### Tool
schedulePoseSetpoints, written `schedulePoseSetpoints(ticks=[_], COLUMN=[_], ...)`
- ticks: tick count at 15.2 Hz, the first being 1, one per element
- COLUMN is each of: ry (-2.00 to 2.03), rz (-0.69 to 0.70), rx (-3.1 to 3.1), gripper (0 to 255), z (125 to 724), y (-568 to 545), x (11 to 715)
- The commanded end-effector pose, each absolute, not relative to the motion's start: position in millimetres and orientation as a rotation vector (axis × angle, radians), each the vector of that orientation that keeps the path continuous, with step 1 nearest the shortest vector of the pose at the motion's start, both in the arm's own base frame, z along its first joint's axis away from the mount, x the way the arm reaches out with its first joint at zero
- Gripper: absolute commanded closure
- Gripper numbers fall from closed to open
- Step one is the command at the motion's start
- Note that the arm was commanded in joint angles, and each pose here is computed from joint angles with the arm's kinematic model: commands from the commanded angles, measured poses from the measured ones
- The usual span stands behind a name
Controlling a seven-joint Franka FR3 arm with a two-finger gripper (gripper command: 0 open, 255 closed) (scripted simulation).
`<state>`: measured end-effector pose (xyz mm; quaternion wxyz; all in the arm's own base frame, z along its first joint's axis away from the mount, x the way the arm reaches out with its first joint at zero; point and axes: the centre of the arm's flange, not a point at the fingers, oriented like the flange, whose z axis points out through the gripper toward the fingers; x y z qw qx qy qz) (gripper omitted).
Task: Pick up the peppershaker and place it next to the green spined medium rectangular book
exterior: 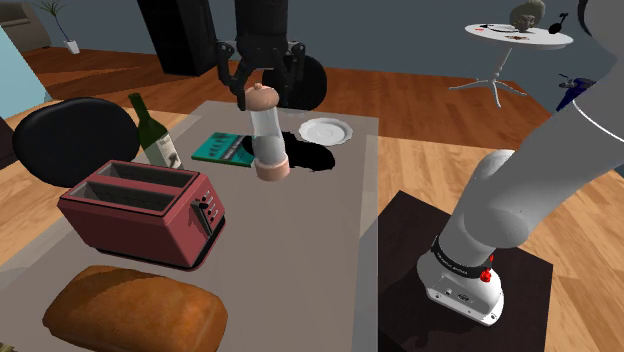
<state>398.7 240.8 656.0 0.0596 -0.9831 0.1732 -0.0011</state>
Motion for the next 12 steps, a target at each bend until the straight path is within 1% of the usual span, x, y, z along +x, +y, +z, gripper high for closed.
schedulePoseSetpoints(ticks=[1,12], ry=[0.524,0.524], rz=[-0.004,-0.004], rx=[-2.977,-2.977], gripper=[255,255], z=[655.8,656.6], y=[229.8,169.3], x=[423.6,555.6])
